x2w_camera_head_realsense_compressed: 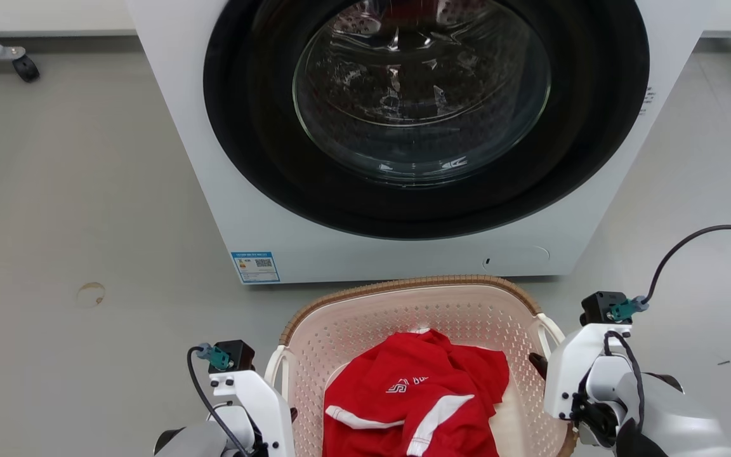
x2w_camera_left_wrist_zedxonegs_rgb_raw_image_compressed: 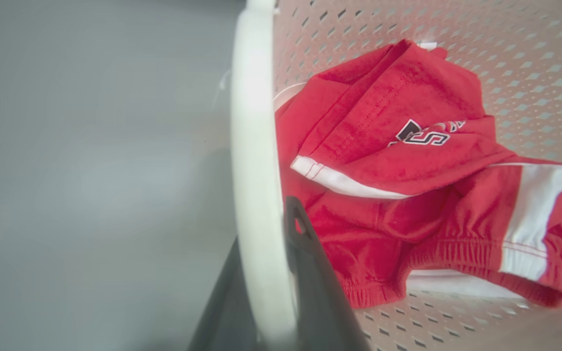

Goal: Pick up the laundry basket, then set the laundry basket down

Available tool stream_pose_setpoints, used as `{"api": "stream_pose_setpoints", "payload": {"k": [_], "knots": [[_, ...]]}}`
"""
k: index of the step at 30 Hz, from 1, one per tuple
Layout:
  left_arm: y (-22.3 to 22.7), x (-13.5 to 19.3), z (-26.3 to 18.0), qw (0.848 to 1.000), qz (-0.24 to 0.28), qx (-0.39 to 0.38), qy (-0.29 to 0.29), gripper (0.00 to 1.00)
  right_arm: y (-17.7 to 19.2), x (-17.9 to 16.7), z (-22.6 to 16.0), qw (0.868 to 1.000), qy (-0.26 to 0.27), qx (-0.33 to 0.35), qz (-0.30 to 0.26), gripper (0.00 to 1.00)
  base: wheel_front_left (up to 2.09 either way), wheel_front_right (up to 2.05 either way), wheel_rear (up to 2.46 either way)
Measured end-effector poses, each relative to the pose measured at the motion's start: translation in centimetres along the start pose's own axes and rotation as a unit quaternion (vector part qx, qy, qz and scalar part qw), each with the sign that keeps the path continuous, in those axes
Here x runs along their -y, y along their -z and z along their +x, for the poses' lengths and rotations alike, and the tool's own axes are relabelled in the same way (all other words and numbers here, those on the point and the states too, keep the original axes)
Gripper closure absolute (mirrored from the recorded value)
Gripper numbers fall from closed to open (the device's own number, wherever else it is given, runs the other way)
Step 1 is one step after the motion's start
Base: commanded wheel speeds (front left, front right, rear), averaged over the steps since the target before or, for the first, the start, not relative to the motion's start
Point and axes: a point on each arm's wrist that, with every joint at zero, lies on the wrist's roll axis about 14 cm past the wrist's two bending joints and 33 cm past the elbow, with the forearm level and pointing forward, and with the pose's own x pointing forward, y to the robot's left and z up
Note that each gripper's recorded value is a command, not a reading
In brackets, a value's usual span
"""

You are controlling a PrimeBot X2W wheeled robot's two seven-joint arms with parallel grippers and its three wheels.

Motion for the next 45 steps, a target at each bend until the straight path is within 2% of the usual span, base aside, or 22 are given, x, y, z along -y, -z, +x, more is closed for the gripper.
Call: {"api": "stream_pose_setpoints", "payload": {"k": [7, 17, 45], "knots": [[-0.6, 0.0, -0.9, 1.0, 0.012, 0.01, -0.002, 1.0, -0.3, -0.8, -0.6, 1.0, -0.003, 0.011, -0.006, 1.0, 0.0, 0.0, 0.0], [-0.2, 0.1, -0.5, 1.0, 0.017, -0.007, -0.001, 1.0, 0.8, -0.3, -0.6, 1.0, 0.001, -0.001, 0.015, 1.0, 0.0, 0.0, 0.0], [-0.2, 0.0, -1.1, 1.0, 0.017, 0.002, -0.002, 1.0, 1.3, -0.8, -0.8, 1.0, -0.001, -0.007, -0.003, 1.0, 0.0, 0.0, 0.0]]}}
